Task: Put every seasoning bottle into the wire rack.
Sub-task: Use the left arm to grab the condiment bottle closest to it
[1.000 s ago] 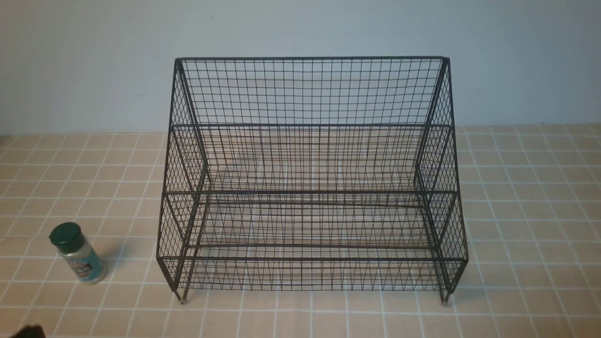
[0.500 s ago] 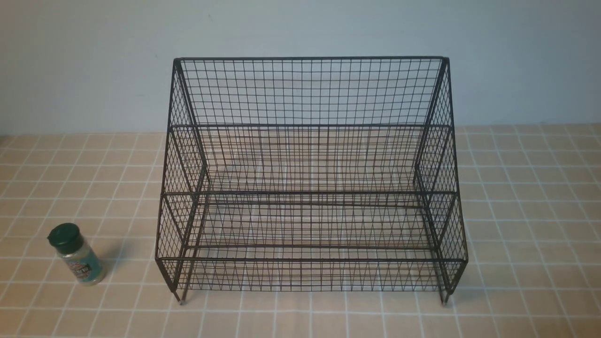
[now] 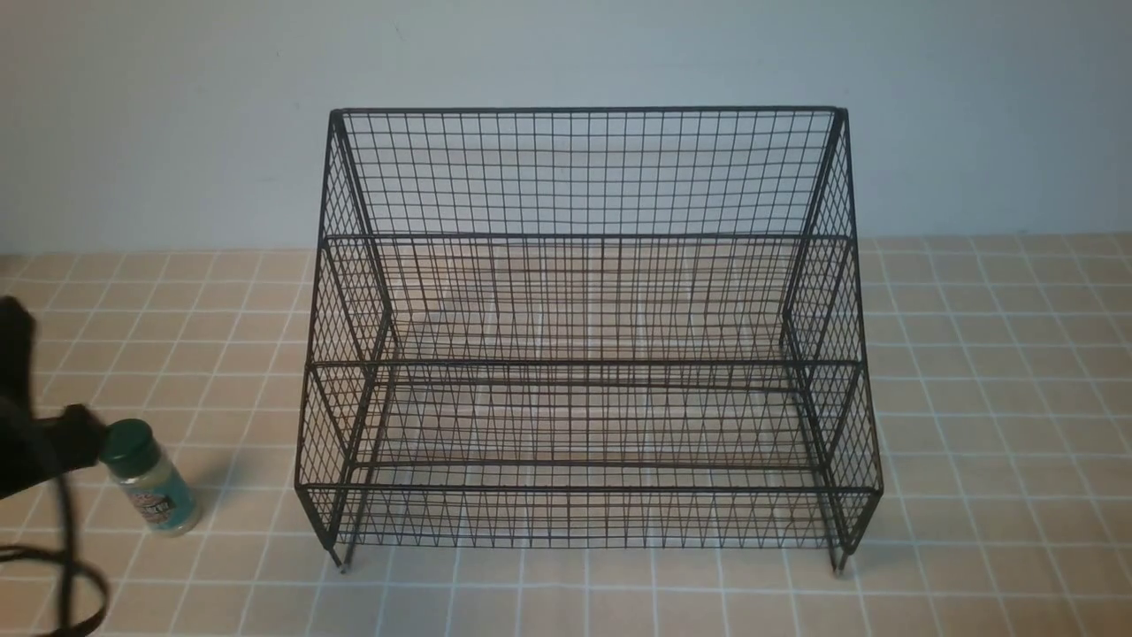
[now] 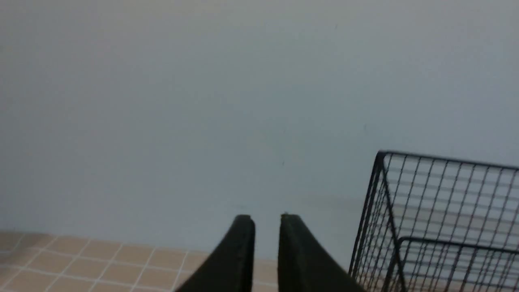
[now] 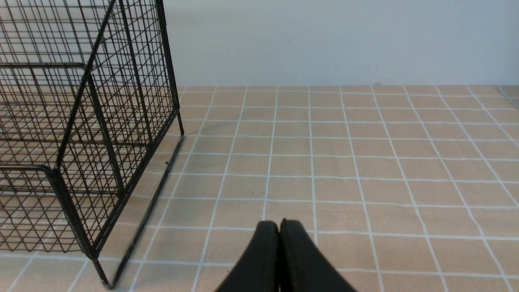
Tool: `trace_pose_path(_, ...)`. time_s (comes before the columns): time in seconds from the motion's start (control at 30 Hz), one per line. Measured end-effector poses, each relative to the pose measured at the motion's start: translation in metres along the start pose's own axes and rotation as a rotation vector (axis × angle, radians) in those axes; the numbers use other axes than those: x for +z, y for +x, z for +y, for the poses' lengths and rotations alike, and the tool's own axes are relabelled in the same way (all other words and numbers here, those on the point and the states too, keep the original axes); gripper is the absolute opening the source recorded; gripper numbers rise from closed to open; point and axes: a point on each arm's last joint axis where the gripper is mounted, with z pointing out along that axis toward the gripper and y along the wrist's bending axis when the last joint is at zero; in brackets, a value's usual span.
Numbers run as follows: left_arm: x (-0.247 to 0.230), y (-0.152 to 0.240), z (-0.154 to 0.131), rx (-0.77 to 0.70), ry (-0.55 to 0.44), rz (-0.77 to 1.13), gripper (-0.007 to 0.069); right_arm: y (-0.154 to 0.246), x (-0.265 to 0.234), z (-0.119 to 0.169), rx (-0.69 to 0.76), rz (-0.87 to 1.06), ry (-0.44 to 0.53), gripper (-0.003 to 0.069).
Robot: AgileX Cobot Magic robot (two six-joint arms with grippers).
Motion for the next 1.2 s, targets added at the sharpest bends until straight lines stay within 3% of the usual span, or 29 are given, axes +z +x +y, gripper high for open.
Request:
trace_pose_path(0.13, 0.020, 0.018, 0.005, -0.011, -0.058, 0.038, 0.0245, 0.000, 0.000, 0.000, 0.000, 0.000, 0.000, -0.0015)
trace_pose_path(0.2, 0.030, 0.028, 0.010, -0.025, -0.109, 0.046, 0.0342, 0.000, 0.000, 0.000, 0.000, 0.000, 0.000, -0.0015)
trace_pose_path(0.4, 0.042, 0.046, 0.016, -0.015, -0.160, 0.061, 0.0461, 0.000, 0.000, 0.000, 0.000, 0.000, 0.000, -0.0015)
trace_pose_path(1.2, 0.061, 0.122, 0.027, 0.073, -0.218, 0.328, 0.0480, 0.000, 0.000, 0.000, 0.000, 0.000, 0.000, -0.0015)
